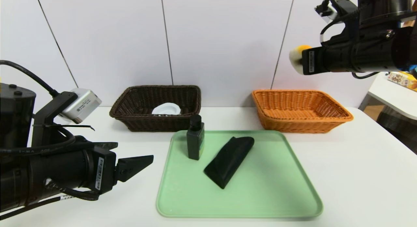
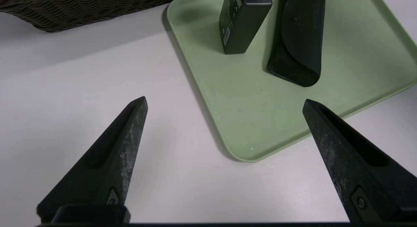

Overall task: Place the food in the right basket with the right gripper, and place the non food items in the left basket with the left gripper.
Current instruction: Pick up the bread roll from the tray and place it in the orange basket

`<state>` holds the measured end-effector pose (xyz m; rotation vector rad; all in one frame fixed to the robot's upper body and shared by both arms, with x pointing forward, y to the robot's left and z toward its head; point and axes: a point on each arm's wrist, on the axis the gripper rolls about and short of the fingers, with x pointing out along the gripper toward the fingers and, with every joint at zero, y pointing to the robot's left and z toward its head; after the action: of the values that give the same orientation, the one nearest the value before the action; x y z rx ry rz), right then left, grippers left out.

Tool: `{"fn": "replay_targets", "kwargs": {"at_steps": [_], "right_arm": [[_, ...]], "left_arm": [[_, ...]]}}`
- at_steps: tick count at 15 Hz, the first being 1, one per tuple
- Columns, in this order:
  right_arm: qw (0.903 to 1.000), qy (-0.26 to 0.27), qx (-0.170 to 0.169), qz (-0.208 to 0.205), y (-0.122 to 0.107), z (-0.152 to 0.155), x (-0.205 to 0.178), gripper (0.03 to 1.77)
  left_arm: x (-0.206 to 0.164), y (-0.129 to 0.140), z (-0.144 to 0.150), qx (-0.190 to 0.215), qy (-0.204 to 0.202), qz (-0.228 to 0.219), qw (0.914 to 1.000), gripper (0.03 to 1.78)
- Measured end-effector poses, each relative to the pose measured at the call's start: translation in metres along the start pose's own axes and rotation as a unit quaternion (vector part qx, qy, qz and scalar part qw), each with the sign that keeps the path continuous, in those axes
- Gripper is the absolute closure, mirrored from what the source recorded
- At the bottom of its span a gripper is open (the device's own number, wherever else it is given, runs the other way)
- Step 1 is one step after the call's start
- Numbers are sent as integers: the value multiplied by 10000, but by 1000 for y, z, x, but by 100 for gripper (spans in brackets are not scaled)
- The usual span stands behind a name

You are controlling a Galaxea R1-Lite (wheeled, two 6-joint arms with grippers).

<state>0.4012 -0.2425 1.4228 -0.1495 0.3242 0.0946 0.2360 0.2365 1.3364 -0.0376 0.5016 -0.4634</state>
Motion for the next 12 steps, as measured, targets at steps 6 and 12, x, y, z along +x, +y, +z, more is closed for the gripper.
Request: {"fn": "replay_targets", "kwargs": {"at_steps": [6,12], "right_arm": [[9982,345,250,-424,-39,7,50,175],[9880,1417,399,-461,-45,-23,95,175]], "left_arm": [[0,0,0,10,5,5,10000,12],[1,0,-2,6,29,6,10000,12]]}}
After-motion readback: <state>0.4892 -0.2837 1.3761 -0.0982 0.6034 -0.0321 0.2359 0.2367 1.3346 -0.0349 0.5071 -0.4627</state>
